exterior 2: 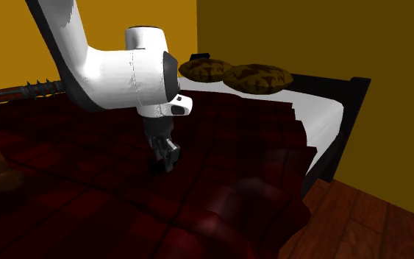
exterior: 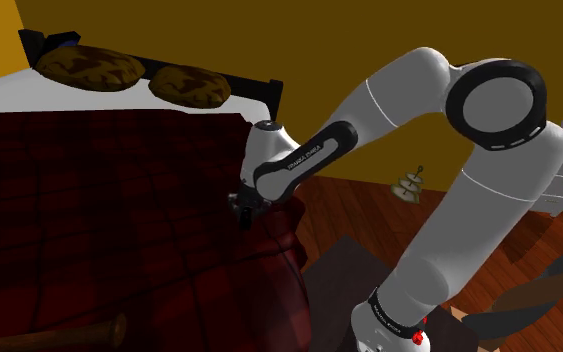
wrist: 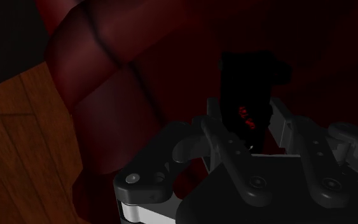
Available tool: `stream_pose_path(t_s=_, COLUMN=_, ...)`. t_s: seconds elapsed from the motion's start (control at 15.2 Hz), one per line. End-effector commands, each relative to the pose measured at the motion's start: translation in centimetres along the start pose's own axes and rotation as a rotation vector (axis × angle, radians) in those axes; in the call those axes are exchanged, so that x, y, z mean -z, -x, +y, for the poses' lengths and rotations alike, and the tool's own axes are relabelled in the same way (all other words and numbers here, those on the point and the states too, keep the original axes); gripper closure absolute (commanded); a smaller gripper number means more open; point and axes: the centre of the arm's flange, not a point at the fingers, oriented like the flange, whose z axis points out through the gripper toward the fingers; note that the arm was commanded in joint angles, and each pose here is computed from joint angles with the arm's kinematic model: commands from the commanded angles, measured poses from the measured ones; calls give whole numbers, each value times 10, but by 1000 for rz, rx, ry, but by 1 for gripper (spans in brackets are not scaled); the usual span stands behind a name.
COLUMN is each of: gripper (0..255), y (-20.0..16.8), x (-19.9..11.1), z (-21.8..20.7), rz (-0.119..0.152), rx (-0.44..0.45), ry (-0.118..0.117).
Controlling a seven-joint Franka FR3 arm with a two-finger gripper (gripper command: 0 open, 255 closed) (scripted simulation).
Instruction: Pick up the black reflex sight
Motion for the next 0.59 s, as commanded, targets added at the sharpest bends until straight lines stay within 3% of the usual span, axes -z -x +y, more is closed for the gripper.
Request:
stream_pose_path(t_s=0.0, gripper=255, y=0, x=12, z=0, rz=0, rx=0, ry=0)
stream_pose_path(t_s=0.53, gripper=255, y=-1, x=44, z=-1, rz=-1, rx=0, ry=0)
